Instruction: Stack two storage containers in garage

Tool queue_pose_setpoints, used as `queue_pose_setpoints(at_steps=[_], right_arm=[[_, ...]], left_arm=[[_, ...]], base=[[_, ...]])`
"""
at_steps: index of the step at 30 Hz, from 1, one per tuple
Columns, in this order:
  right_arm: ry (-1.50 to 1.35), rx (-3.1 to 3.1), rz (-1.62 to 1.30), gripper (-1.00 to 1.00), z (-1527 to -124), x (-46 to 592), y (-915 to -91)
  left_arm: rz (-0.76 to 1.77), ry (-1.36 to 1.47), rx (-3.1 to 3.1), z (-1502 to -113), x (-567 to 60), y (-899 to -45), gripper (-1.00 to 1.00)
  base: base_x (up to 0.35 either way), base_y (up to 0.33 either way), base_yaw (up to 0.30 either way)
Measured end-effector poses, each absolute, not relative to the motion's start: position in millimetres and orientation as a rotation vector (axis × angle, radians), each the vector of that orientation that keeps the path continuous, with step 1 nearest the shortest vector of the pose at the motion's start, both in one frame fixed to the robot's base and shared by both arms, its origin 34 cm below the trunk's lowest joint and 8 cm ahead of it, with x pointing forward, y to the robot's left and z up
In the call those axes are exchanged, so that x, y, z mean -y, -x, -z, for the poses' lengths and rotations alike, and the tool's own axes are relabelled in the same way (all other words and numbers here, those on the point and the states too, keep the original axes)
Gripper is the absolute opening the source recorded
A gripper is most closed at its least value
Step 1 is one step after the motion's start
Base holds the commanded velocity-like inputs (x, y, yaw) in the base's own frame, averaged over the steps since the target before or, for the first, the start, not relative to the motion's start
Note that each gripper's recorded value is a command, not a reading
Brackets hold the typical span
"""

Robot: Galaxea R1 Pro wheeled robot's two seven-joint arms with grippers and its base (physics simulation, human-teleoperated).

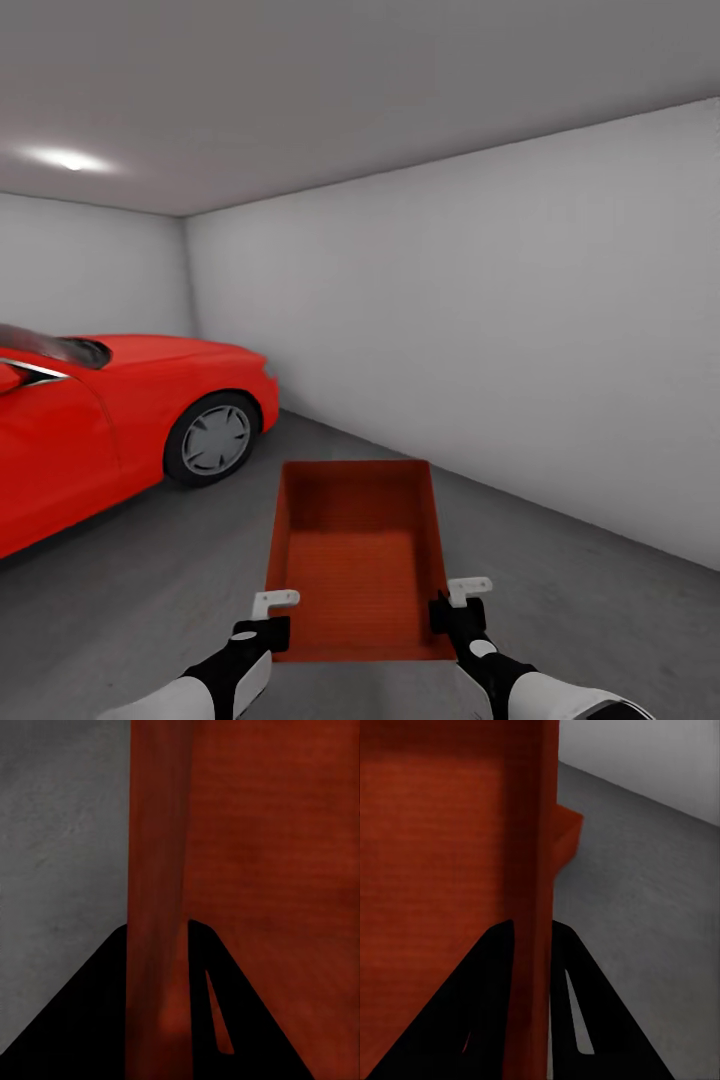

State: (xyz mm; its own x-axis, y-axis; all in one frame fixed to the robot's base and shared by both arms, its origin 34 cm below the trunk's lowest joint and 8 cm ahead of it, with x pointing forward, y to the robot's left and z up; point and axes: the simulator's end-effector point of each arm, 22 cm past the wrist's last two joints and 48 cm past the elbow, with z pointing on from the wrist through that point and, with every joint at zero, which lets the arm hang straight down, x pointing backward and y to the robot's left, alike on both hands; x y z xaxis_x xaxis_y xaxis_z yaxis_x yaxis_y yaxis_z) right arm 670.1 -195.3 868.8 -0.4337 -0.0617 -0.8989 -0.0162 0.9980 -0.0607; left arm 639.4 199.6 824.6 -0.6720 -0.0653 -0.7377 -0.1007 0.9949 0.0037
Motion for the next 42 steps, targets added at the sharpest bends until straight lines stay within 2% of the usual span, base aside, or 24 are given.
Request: queue_pose_setpoints(at_steps=[29,42], right_arm=[[0.057,-2.022,0.051,-1.00,-868.4,195.2,-670.0],[0.053,-2.020,0.050,-1.00,-868.6,195.4,-669.9]], left_arm=[[-0.055,0.118,-2.312,-823.9,-199.7,-638.7,-1.00],[-0.055,0.115,-2.310,-824.6,-199.5,-639.4,-1.00]], base=[[0.308,0.191,-0.003],[0.308,0.191,-0.248]])
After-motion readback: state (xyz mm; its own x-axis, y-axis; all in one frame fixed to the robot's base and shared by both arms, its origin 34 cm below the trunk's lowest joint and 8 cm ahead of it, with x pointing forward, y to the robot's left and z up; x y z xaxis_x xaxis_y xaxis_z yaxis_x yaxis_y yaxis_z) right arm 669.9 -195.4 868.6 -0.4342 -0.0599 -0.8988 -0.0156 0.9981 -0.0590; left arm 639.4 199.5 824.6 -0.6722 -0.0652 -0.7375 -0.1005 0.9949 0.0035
